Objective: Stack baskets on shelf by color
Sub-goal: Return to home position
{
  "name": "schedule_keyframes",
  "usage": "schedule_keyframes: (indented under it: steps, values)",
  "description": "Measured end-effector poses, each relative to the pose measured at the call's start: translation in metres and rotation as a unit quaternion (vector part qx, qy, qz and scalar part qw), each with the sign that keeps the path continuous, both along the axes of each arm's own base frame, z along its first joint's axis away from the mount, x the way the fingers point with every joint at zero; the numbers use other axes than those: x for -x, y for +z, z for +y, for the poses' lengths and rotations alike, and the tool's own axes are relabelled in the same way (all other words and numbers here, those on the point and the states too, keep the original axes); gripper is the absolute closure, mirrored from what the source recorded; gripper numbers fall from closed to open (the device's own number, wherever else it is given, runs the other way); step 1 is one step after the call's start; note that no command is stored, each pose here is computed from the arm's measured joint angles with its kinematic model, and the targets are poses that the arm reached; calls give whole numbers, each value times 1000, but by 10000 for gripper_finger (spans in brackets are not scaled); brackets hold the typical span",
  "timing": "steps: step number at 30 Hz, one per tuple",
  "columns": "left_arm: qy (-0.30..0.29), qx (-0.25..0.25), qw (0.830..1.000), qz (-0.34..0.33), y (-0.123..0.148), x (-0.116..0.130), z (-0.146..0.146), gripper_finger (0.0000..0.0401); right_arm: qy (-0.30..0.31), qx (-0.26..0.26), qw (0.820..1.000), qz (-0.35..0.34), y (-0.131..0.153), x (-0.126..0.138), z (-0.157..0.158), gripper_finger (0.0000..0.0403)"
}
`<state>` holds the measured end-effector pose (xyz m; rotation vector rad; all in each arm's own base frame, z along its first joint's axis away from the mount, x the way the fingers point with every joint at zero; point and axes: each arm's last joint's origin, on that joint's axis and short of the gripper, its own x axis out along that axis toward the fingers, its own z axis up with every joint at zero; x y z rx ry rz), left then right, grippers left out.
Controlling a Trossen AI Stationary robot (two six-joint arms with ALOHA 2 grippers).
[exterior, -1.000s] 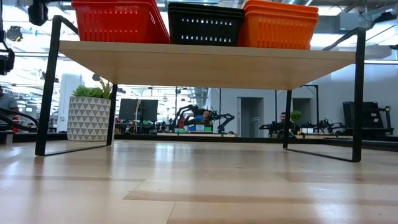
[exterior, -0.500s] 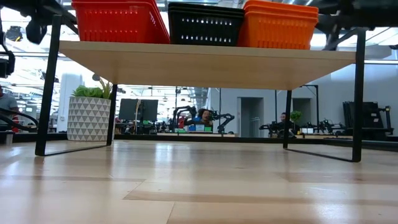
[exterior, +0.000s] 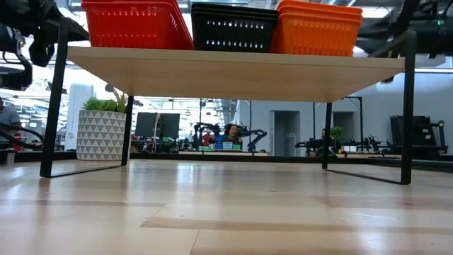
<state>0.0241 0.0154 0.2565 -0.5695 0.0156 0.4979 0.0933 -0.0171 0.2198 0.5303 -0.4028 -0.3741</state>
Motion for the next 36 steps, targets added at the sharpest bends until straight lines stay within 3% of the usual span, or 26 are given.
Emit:
schedule_keyframes:
  steps: [5, 15, 20, 24, 29, 33, 36]
  values:
    - [-5, -6, 998, -55, -21, -4, -7, 401, 14, -2, 1000, -4, -24, -5, 2, 305]
    - [-31, 46, 994, -98, -88, -10, -21, 401, 11, 43, 999, 32, -27, -6, 4, 305]
    - [-47, -7, 996, -79, -86, -12, -28, 401, 11, 43, 998, 52, -30, -7, 4, 305]
    - [-58, -11, 996, -73, -86, -12, -31, 401, 13, 42, 995, 86, -37, -8, 4, 305]
    - [-70, 33, 996, -34, -85, -13, -34, 401, 13, 45, 992, 117, -42, -9, 4, 305]
    - [-72, 77, 994, -33, -85, -15, -38, 401, 15, 48, 981, 185, -55, -9, 4, 305]
    - [-68, 80, 992, -64, -82, -15, -40, 401, 17, 39, 982, 186, -56, -9, 4, 305]
